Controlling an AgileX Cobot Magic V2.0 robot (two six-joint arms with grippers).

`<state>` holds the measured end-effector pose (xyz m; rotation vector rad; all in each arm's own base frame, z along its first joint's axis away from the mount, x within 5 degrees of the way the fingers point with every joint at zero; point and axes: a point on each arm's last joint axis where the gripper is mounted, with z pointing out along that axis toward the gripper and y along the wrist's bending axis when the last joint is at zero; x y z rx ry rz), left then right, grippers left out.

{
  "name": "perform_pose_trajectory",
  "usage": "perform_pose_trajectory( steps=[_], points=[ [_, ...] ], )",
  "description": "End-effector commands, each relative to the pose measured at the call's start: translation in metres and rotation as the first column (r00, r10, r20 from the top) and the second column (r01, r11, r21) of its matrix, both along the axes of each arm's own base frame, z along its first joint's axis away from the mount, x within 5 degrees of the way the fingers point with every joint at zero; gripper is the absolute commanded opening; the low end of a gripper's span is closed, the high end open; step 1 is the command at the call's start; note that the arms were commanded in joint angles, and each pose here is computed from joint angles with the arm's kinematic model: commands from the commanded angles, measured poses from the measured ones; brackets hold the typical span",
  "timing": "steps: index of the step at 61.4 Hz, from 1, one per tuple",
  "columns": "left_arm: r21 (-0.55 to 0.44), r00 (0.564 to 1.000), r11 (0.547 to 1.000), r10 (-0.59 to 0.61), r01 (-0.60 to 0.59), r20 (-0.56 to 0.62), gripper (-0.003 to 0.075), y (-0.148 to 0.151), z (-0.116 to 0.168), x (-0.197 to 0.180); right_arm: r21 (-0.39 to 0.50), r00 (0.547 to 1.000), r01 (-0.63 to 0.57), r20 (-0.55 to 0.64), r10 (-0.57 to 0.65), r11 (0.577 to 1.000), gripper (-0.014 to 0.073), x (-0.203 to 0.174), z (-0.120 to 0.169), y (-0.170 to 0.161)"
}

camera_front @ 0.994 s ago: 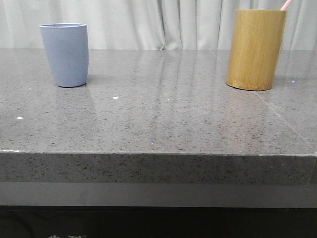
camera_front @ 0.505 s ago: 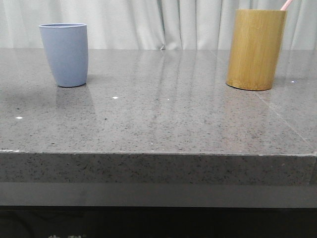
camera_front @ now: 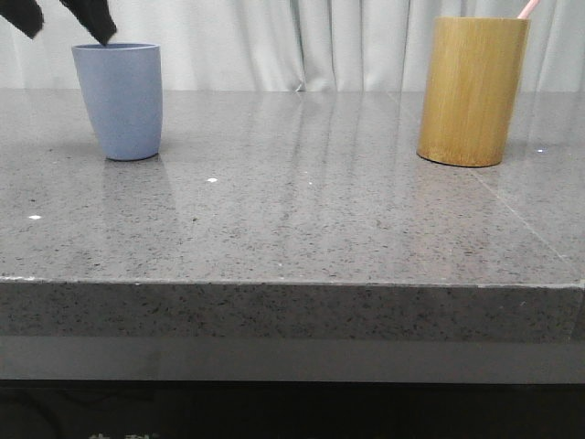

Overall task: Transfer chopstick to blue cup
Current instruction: 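Lower the left gripper into the light blue cup and grasp its rim, then lift the blue cup with the left gripper and set it beside the bamboo holder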

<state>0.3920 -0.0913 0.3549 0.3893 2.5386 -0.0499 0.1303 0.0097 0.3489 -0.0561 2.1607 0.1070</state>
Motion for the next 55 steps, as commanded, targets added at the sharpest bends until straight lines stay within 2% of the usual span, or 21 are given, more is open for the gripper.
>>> perform_pose_trajectory(
  steps=[1,8,12,17,31,43,55],
  points=[
    [-0.022,0.995,1.0,0.0,0.003,0.097,0.0513,-0.001,0.026,0.003,0.002,0.996,0.007,0.086,-0.007,1.0,0.054,0.003,0.014,-0.001],
    [-0.018,0.997,1.0,-0.001,0.002,0.077,0.0507,-0.004,0.018,0.015,0.002,0.996,0.007,0.086,-0.007,1.0,0.054,0.003,0.014,-0.001],
    [-0.014,0.998,1.0,-0.001,0.002,0.061,0.0478,-0.005,0.015,0.02,0.002,0.996,0.007,0.086,-0.007,1.0,0.054,0.003,0.014,-0.001],
    [-0.012,0.999,1.0,0.001,0.0,0.05,0.0405,-0.006,0.012,0.024,0.002,0.996,0.007,0.086,-0.007,1.0,0.054,0.003,0.014,-0.001],
    [-0.009,1.0,1.0,0.002,-0.002,0.031,0.0138,-0.006,0.011,0.024,0.002,0.996,0.007,0.085,-0.007,1.0,0.054,0.003,0.014,-0.001],
    [-0.011,1.0,1.0,-0.001,0.001,0.004,-0.0011,-0.007,0.012,0.021,0.002,0.996,0.007,0.085,-0.007,1.0,0.054,0.003,0.014,-0.001],
    [-0.034,0.999,0.999,-0.036,0.037,0.033,-0.0019,-0.021,0.029,0.015,0.002,0.996,0.007,0.085,-0.007,1.0,0.054,0.003,0.014,-0.001]
  ],
)
